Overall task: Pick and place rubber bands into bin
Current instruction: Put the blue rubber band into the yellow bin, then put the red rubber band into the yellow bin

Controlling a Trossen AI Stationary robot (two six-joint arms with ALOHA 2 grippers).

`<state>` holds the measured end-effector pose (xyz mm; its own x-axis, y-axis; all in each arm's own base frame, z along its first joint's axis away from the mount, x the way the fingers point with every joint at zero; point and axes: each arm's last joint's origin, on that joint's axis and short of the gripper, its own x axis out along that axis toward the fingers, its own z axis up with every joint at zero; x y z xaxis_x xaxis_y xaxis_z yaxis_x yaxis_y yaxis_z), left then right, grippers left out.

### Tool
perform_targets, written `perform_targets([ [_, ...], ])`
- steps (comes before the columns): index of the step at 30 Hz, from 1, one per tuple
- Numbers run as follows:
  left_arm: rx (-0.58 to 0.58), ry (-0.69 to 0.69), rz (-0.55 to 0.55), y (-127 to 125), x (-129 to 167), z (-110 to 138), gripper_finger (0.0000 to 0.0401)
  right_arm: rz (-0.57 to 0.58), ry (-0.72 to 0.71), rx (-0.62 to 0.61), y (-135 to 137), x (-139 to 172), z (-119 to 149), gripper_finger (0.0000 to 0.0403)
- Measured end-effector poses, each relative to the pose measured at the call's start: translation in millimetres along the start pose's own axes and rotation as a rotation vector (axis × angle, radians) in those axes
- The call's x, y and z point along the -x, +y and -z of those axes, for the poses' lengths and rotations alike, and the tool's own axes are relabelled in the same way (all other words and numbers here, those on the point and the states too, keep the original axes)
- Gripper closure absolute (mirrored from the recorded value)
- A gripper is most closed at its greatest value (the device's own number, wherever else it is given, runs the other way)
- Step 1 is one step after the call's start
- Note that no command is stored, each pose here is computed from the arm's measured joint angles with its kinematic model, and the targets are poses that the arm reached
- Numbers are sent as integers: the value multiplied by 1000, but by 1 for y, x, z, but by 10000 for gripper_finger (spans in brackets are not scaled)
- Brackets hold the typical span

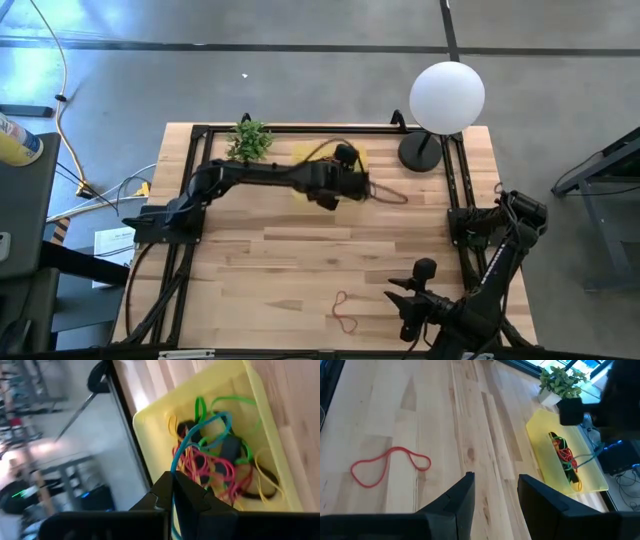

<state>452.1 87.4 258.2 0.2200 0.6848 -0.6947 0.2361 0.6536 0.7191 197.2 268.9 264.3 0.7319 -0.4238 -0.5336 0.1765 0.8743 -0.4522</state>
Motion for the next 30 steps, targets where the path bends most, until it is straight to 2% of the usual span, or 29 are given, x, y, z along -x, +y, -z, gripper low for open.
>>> perform_targets([
  [6, 53, -69, 89, 26, -27, 16, 401, -2, -1, -5, 1, 0, 0, 263],
  [16, 162, -124, 251, 60, -68, 58, 401, -6, -3, -12, 1, 0, -1, 263],
  [24, 226, -164, 391, 65, -78, 74, 396, -5, -3, -7, 1, 0, -1, 263],
  [30, 204, -147, 415, 63, -77, 76, 348, -3, -2, 1, 1, 0, 0, 263],
])
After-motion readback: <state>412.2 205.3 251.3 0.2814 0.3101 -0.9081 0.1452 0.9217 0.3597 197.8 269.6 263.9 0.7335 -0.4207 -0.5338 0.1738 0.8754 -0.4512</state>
